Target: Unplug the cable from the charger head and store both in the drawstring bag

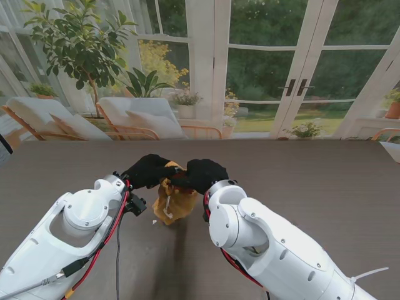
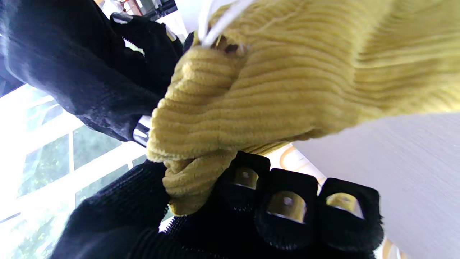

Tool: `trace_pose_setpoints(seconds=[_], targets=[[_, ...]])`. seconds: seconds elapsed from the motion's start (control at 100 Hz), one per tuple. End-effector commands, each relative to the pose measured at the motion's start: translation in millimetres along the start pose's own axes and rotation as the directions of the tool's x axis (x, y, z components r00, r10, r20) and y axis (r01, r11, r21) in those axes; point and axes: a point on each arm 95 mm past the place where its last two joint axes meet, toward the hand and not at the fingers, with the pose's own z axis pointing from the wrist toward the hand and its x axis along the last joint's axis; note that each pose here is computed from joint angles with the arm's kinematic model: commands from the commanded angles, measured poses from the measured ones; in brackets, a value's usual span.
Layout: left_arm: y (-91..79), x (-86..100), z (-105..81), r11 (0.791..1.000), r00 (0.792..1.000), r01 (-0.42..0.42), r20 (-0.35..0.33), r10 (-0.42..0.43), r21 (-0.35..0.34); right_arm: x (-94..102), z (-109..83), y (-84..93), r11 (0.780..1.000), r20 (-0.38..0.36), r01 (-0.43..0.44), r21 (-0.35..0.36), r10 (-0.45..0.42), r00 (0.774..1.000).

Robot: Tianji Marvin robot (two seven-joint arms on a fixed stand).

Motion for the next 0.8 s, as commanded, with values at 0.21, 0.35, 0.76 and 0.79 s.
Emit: trace_pose_setpoints(seconds=[0.21, 0.35, 0.76, 0.79], targets=[[-4.9, -2.7, -12.0, 0.997, 1.000, -0.006, -0.011, 0.005, -0.072, -15.9, -1.6, 23.7, 0.997, 0.022, -0.009, -0.082, 0.011, 1.000], [-7.1, -3.4, -13.4, 0.996, 0.999, -0.029, -0.026, 0.026, -0.089, -27.7, 1.7, 26.8, 0.996, 0.039, -0.014, -0.093, 0.018, 0.999], [-14.5, 2.9, -13.9, 0.989, 0.991, -0.110, -0.091, 0.100, -0.102, -55.5, -0.9, 18.2, 0.997, 0.008, -0.046, -0.068, 0.046, 0.999], [-15.1, 3.3, -14.1, 0.989, 0.990, -0.113, -0.096, 0.104, -0.100, -56.6, -1.1, 17.4, 0.997, 0.006, -0.044, -0.068, 0.044, 0.999]])
